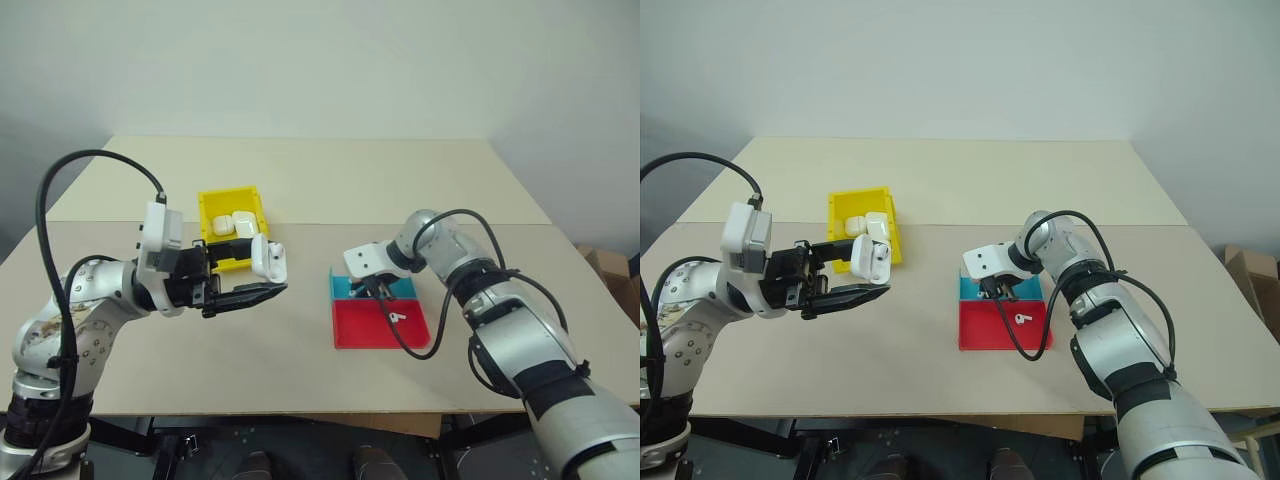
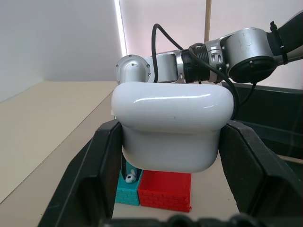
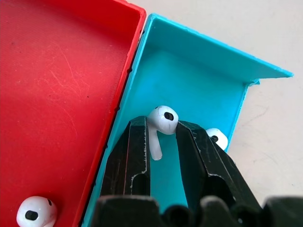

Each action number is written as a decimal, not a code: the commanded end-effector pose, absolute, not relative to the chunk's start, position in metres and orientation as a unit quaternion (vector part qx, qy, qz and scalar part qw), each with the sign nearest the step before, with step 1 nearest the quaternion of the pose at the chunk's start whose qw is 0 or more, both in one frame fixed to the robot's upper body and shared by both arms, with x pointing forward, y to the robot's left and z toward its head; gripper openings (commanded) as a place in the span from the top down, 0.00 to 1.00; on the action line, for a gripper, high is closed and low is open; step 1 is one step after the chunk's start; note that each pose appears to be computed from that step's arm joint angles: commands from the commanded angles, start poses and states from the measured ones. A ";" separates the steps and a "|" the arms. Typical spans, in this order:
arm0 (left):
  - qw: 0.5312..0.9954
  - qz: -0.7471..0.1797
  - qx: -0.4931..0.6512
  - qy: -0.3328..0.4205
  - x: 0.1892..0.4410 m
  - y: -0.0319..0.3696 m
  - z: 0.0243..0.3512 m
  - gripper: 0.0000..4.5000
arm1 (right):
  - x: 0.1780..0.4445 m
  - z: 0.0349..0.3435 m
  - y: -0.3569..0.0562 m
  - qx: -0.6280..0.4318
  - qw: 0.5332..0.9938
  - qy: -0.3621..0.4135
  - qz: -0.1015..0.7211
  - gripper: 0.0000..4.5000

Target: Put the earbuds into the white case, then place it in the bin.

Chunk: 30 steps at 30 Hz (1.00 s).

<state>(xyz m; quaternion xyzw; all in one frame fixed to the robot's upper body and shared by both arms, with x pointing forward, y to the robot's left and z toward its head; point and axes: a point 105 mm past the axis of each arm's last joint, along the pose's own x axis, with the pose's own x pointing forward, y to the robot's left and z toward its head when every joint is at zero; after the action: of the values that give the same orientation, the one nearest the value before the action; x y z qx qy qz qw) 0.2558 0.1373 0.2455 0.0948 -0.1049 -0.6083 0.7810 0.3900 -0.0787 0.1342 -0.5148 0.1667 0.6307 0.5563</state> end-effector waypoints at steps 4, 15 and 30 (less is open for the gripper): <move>0.766 -0.623 0.101 -0.124 0.252 0.135 0.256 0.39 | 0.390 0.171 -0.093 -0.444 0.626 0.142 0.626 0.82; 0.739 -0.657 0.074 -0.133 0.269 0.118 0.258 0.39 | 0.341 0.276 -0.114 -0.084 0.759 0.019 0.645 0.82; 0.701 -0.697 0.052 -0.142 0.299 0.082 0.263 0.39 | 0.261 0.283 -0.056 0.122 0.772 -0.110 0.614 0.82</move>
<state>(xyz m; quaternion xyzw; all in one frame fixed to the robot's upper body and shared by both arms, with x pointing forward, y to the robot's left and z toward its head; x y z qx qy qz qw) 0.3025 0.0834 0.2540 0.0353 -0.1228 -0.6915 0.7110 0.2688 -0.0590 0.2766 0.1326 -0.0856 0.6136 0.7737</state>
